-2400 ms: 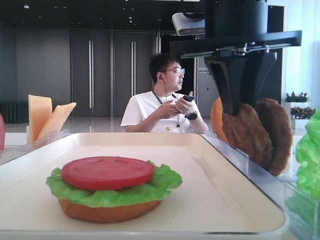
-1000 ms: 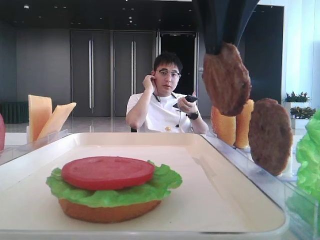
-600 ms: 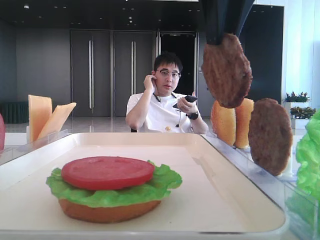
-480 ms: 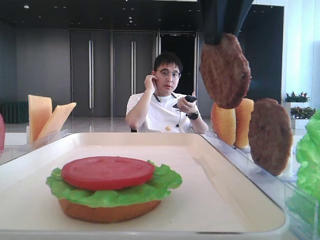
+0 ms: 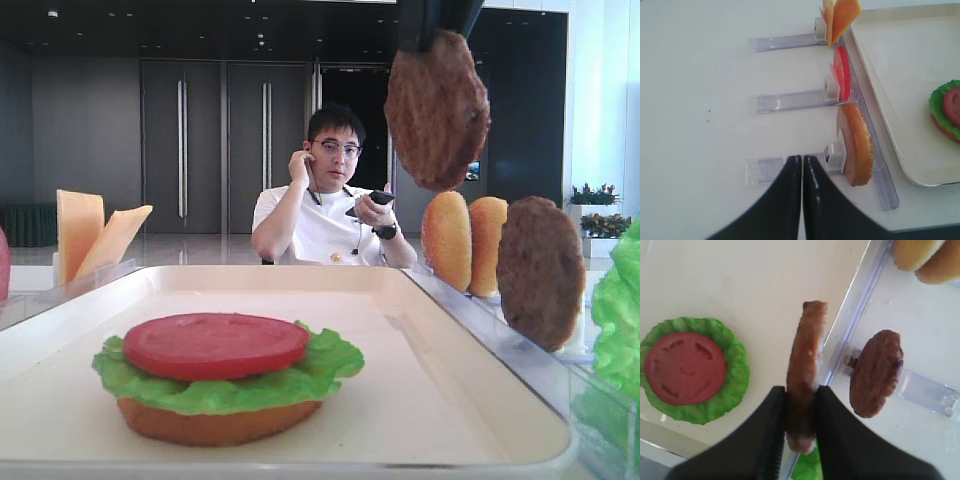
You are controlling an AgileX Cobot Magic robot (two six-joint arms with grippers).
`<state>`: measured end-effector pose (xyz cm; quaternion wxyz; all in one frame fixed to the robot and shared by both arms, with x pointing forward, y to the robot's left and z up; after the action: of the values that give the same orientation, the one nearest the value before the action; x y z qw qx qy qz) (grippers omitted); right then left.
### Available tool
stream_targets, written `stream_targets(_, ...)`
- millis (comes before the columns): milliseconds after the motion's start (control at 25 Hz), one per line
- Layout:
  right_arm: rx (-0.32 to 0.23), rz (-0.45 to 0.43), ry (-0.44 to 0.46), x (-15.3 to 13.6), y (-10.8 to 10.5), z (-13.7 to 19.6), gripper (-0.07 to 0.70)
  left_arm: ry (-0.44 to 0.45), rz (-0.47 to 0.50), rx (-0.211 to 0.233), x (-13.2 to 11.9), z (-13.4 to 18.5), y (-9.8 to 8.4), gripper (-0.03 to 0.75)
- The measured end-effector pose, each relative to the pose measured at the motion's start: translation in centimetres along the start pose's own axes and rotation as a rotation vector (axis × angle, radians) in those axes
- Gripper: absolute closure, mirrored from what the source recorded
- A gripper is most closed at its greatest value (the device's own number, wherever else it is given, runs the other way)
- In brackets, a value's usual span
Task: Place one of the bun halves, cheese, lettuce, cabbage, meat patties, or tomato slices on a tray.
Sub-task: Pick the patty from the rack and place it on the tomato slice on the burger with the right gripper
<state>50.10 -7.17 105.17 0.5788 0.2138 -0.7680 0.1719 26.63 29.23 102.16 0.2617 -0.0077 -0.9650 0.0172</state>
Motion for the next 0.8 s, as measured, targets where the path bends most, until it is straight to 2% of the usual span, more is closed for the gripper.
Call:
stream_targets(120,-0.002,-0.004,-0.018,0.73,-0.06,0.11,0.465,0.0,0.0,0.0,0.0,0.0,0.0,0.722)
stream_targets(680,-0.004,-0.015,-0.017,0.77,0.08,0.15,0.465,0.0,0.0,0.0,0.0,0.0,0.0,0.722)
stream_targets(800,-0.015,-0.026,-0.014,0.73,-0.44,0.08,0.465,0.0,0.0,0.0,0.0,0.0,0.0,0.722)
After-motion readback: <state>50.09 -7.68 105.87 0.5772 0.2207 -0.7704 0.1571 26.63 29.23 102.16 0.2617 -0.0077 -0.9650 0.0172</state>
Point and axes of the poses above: a point on each arm's last joint axis where the gripper is mounted, x pointing back along that axis away from the gripper, y along the wrist's bending axis when the last joint is at zero, z = x × y, the point moved 4 cm from there along -x, pointing out along that axis toward the gripper, and after that the axes turned 6 degrees about x, right-handed, at the moved point
